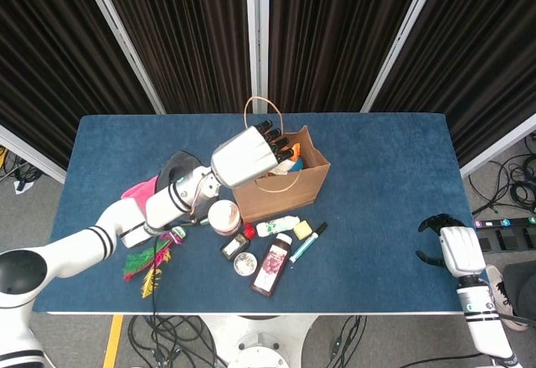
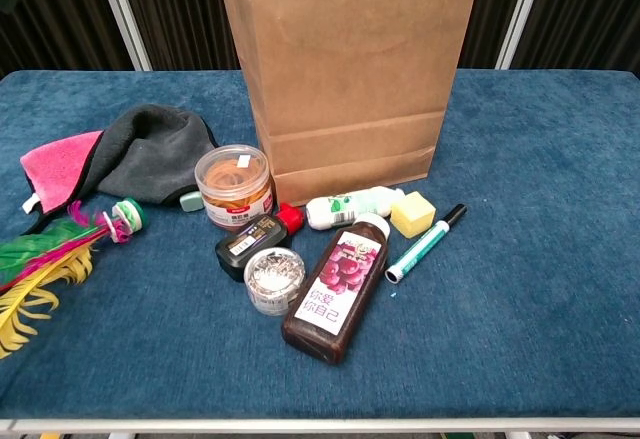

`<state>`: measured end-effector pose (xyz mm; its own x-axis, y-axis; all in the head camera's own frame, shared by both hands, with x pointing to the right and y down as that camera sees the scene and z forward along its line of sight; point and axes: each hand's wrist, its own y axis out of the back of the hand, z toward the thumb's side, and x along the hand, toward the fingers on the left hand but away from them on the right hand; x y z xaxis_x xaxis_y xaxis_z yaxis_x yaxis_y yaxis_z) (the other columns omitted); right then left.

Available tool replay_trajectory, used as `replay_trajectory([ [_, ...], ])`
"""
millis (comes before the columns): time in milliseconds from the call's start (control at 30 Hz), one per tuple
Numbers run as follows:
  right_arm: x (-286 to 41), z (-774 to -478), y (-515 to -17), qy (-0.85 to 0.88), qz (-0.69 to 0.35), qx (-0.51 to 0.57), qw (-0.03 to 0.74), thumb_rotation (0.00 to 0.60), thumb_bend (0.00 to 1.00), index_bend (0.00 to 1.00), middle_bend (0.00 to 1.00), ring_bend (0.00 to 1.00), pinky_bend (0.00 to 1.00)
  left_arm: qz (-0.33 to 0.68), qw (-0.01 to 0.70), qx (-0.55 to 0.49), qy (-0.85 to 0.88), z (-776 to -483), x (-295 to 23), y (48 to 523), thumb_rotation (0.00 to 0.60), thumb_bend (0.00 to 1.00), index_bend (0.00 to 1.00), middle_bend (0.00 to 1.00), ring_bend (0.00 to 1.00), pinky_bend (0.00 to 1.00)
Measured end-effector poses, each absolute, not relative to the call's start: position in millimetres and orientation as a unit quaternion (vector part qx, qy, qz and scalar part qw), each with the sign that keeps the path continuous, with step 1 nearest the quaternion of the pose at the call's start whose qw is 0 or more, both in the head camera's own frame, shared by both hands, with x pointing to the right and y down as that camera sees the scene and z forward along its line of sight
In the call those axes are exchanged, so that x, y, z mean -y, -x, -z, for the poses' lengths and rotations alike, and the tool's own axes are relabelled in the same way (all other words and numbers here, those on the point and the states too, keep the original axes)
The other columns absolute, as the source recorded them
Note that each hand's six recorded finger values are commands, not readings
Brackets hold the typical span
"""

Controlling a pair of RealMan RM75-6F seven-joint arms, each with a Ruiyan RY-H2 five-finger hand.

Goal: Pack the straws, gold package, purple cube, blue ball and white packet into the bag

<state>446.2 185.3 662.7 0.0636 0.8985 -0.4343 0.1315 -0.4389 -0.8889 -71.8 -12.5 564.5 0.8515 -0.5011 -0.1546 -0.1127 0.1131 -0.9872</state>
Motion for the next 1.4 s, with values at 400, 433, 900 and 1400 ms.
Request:
replay_trajectory([
  [400,-183,-660,-451,0.639,-0.554,0.409,0.344,0.6,0.01,0.47,0.42,0.28,0.39,0.171,0.719,-0.21,0.64,-581,18,86,0.6,0.26,0.22,0.25,0.19,0.27],
  [433,-183,-660,-450,0.638,-0.554,0.409,0.344,0.6,0.01,0.47,0.42,0.28,0.39,0.171,0.72,-0.212,0.638,-580,19,88,0.6,0.26,0.22,0.25,0.19,0.26],
  [900,-179,-654,-445,0.636,-0.551,0.411,0.35,0.6,0.01,0.47,0.42,0.28,0.39,0.209,0.744,-0.233,0.591,-561,43,122,0.6,0.26,0.22,0.25,0.18,0.26],
  [1400,-170,-632,-444,0.627,-0.526,0.448,0.36,0.6,0.01,0.47,0.42,0.27,0.38,0.389,0.674,-0.304,0.55,-546,-19,297,0.6,0.24,0.22,0.25,0.18,0.26],
])
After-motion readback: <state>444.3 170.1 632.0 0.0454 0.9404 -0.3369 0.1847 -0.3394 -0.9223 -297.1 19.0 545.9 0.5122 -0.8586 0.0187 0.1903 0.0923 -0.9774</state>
